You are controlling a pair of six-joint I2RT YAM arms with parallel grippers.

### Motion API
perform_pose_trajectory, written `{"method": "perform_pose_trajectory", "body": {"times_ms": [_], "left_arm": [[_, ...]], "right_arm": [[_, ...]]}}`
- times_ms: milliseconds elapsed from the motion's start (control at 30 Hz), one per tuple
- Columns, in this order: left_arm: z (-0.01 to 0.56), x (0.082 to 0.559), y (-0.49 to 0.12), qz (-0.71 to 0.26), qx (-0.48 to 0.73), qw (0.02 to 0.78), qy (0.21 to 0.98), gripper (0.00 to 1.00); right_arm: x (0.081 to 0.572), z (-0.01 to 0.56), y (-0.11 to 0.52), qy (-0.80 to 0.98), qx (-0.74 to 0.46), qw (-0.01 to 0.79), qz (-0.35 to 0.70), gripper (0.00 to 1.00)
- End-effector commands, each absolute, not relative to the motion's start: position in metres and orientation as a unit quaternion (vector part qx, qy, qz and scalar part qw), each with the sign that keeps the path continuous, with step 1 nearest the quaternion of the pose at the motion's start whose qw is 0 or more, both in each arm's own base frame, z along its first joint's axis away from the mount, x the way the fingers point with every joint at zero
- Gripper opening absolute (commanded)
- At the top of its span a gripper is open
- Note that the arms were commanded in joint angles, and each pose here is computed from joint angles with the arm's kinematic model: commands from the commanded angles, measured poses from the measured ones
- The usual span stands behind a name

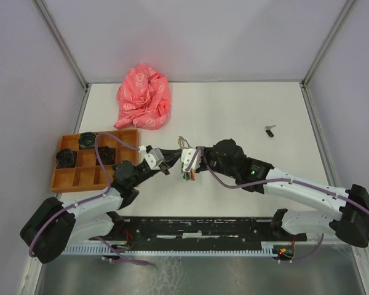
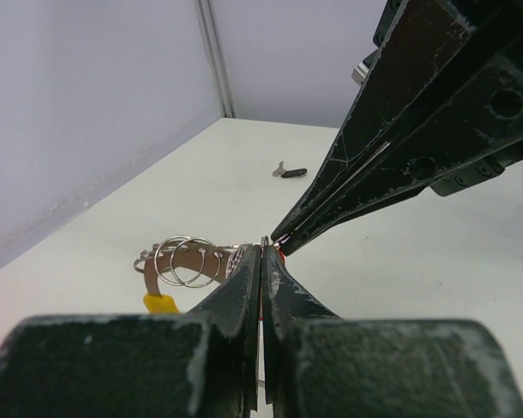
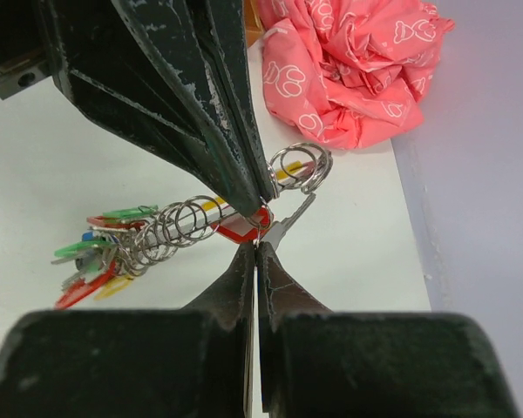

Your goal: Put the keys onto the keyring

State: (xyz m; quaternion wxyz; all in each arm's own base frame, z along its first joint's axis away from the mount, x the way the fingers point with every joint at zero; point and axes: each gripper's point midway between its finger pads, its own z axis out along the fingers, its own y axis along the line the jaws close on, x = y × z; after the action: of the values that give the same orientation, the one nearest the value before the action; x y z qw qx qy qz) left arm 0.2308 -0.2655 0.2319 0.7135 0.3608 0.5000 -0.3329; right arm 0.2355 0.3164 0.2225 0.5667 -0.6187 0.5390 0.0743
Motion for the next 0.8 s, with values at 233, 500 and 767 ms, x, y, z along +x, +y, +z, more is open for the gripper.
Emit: {"method": "perform_pose_trajectory", "body": {"times_ms": [233,500,767], "left_arm": [[0.288,0.223,-0.261,-0.367,0.286,0.780,0.420,0.03],[0.263,0.224,-0.260,-0.350,0.307,0.758,0.456,0.08],[0.241,0.219,-0.260,-0.338,0.339,0.731,0.487,0.31]], "right_arm": [[0.230,0.232,0.342,0.520,-0.591,0.601,0.142,0.01],[0.250,0.254,0.322,0.509,-0.609,0.607,0.046,0.01],[0.255,0.260,0.323,0.492,-0.650,0.580,0.014,0.01]]}}
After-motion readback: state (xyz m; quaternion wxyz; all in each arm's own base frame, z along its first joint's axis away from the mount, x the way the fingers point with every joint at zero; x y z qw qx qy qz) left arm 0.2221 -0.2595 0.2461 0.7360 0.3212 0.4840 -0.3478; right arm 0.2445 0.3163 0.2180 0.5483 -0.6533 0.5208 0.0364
